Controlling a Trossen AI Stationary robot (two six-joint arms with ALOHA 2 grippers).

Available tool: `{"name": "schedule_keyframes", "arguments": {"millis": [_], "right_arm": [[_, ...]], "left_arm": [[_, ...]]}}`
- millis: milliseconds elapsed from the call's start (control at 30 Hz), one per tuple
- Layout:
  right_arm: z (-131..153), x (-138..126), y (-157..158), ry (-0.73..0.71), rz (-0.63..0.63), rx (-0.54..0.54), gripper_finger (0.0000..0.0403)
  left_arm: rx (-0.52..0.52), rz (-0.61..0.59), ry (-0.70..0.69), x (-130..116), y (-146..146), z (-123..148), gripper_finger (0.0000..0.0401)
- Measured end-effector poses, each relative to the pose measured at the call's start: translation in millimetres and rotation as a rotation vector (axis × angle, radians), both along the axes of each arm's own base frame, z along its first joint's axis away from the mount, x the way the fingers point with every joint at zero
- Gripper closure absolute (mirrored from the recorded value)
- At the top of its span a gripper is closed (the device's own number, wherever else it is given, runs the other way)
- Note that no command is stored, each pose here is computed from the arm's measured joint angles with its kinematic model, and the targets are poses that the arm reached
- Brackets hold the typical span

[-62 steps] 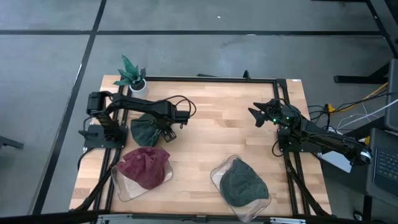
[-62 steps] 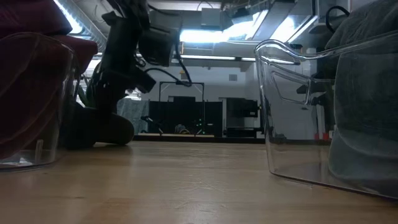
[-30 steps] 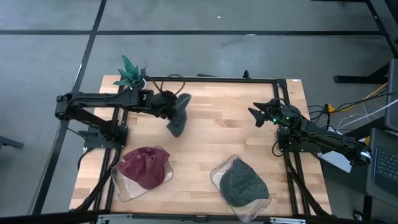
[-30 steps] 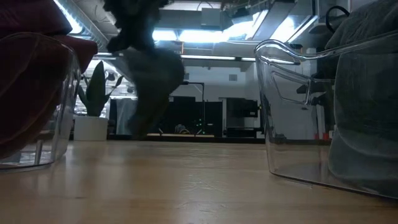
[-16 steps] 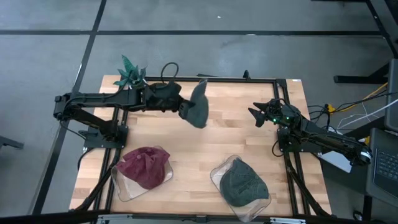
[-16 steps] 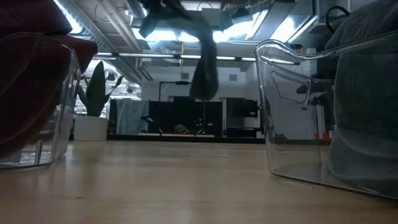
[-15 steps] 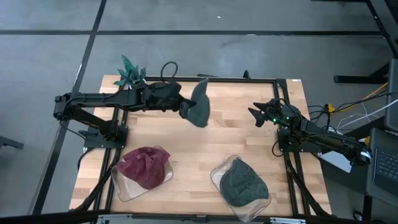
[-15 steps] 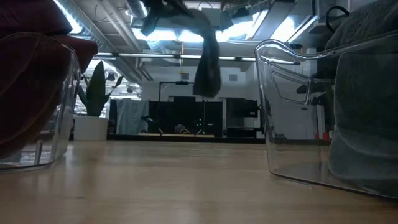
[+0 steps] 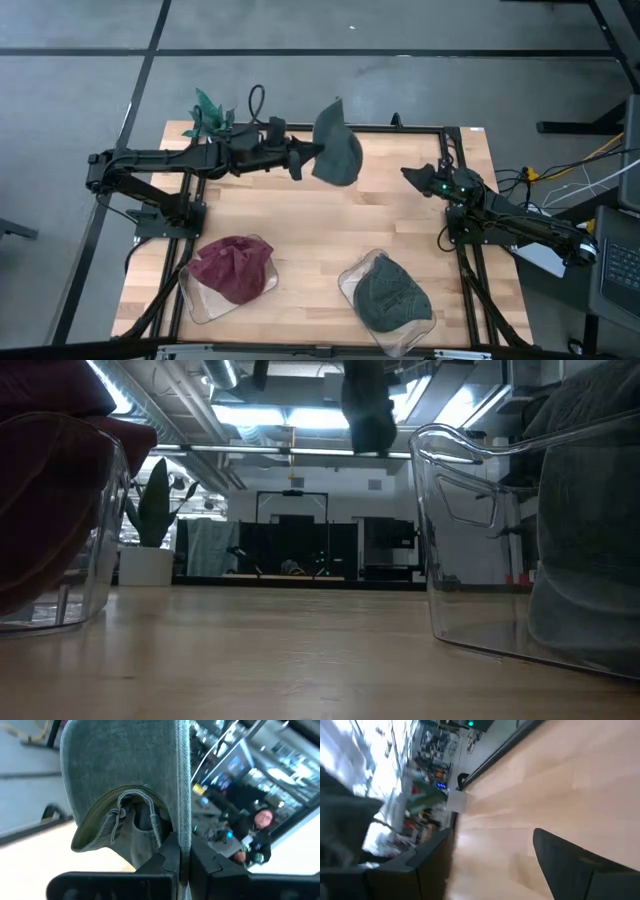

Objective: Pick & Place hat
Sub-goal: Put the black cap into the right transparent bin

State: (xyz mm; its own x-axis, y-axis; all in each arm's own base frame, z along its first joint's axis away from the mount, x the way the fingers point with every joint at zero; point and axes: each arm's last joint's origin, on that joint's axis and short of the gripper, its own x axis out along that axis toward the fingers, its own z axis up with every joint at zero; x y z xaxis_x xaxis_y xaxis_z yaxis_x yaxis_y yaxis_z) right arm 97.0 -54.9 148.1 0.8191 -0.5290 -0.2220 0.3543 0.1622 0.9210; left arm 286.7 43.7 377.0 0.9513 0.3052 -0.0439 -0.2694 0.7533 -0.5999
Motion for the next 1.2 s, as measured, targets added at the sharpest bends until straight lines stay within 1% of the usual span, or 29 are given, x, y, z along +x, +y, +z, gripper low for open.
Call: {"name": "schedule_keyframes", "arguments": {"millis": [100, 200, 333, 433, 467, 533, 600, 667, 767, 833, 967, 1033, 1100, 1200], "right_arm": [[0, 0, 0, -0.07, -0.028, 0.1, 0.0128], [1, 0, 0, -0.106, -0.041, 0.141, 0.0128], [2, 0, 0, -0.133, -0.048, 0.172, 0.0128], [2, 0, 0, -0.187, -0.069, 0.257, 0.0128], [3, 1, 0, -0.206, -0.066, 0.255, 0.0128], [10, 2, 0, -0.257, -0.047, 0.209, 0.0128], [21, 3, 0, -0.333, -0.006, 0.131, 0.0128], [30, 2, 0, -0.416, 0.019, 0.078, 0.0128], [46, 0, 1, -0.545, 0.006, -0.024, 0.0128], [56, -3, 1, -0.593, -0.023, -0.099, 0.0128], [83, -5, 1, -0.603, -0.039, -0.218, 0.0128], [97, -3, 1, -0.59, -0.015, -0.269, 0.0128], [112, 0, 0, -0.589, 0.011, -0.288, 0.0128], [133, 11, -3, -0.544, 0.079, -0.345, 0.0128]], "left_arm": [[0.046, 0.021, -0.046, 0, 1, 6, 0.0393], [0.084, 0.047, -0.07, -1, 1, 9, 0.0393], [0.092, 0.069, -0.068, -1, 2, 9, 0.0393], [0.107, 0.071, -0.065, -1, 2, 10, 0.0393], [0.112, 0.074, -0.07, -1, 2, 10, 0.0393], [0.127, 0.076, -0.085, -1, 2, 12, 0.0393], [0.137, 0.081, -0.092, -1, 2, 13, 0.0393], [0.143, 0.091, -0.093, -1, 2, 14, 0.0393], [0.142, 0.103, -0.095, -2, 3, 14, 0.0393], [0.144, 0.115, -0.111, -2, 3, 15, 0.0393], [0.185, 0.134, -0.192, 0, 3, 23, 0.0393], [0.214, 0.142, -0.224, 3, 4, 24, 0.0393], [0.233, 0.146, -0.249, 7, 4, 23, 0.0393], [0.247, 0.147, -0.299, 12, 5, 23, 0.0393]]}}
